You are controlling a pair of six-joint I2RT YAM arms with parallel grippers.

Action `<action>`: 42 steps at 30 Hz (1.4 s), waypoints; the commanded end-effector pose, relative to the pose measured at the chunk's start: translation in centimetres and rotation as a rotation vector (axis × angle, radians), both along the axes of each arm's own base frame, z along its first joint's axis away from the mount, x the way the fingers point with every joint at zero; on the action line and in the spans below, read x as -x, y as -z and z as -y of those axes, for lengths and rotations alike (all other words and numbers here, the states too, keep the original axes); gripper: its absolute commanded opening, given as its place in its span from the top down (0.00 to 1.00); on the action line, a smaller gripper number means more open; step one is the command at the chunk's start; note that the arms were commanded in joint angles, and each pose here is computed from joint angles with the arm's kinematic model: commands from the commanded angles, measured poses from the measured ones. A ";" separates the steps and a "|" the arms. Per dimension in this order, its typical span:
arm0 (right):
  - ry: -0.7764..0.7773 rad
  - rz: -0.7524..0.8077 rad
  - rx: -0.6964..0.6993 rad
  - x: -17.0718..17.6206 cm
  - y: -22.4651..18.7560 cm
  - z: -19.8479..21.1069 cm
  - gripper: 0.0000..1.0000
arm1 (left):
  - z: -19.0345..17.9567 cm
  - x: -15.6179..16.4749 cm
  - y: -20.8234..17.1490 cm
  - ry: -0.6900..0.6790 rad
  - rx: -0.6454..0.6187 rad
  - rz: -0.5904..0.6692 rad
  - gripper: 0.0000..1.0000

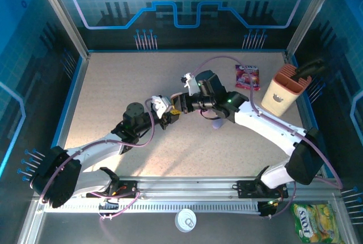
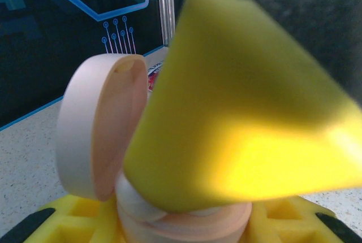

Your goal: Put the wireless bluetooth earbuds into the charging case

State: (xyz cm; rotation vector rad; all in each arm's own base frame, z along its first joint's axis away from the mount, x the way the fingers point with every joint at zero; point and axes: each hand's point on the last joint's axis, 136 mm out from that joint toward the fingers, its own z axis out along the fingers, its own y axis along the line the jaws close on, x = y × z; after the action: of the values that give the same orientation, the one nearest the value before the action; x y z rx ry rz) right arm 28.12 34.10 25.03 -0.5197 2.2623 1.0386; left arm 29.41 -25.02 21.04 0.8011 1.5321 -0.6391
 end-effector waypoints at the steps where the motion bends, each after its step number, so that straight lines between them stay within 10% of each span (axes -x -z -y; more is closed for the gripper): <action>1: -0.021 -0.003 -0.031 0.6 -0.3 -1.0 0.82 | 0.5 0.5 -2.5 0.033 0.025 0.079 0.79; 42: 0.020 -0.008 0.025 1.4 0.6 0.4 0.69 | 0.3 -0.3 -2.5 -0.002 0.054 0.052 0.78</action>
State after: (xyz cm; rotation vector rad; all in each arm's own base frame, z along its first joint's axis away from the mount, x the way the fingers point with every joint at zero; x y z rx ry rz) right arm 27.79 33.62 24.33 -0.4747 2.2698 0.9961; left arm 29.45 -24.97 20.86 0.7961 1.5430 -0.6395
